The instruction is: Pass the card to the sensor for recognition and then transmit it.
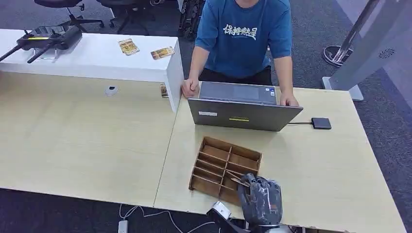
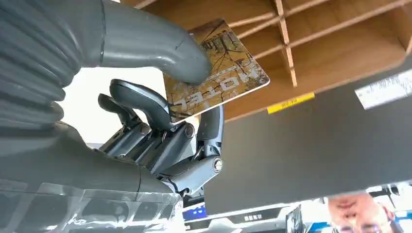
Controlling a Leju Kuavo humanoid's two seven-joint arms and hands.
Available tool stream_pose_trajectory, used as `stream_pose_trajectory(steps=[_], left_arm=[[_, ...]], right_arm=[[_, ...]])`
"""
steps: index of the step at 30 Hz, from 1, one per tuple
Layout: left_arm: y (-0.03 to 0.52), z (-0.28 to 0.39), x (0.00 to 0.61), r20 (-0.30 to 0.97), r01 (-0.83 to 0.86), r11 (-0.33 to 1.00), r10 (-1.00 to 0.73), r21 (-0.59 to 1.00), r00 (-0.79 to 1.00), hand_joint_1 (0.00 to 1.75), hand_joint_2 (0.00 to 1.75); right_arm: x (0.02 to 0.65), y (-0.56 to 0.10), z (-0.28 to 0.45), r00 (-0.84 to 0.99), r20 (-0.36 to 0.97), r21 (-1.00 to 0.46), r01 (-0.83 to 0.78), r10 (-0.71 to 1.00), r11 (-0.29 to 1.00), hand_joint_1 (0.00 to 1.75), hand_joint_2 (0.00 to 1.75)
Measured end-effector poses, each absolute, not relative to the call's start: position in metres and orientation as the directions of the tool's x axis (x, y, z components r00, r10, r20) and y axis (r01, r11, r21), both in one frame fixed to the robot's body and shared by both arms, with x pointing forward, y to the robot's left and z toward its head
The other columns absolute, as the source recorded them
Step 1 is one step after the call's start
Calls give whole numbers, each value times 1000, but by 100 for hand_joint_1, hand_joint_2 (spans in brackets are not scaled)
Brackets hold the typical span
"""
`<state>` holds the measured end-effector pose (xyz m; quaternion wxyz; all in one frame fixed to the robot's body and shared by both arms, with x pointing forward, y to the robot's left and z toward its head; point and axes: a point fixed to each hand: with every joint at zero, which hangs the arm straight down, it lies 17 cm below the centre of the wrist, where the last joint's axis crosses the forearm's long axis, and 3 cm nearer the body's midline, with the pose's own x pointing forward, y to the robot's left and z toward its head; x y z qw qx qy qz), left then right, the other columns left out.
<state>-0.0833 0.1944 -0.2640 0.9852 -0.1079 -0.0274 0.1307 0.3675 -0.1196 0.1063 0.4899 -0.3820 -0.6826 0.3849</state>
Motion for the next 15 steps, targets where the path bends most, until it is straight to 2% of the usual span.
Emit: stream_pose_trajectory(steps=[15], left_arm=[[195, -264, -83, 33, -251, 944, 264, -214, 964, 0, 0]], right_arm=[[374, -149, 155, -219, 481, -808, 266, 849, 526, 175, 175]])
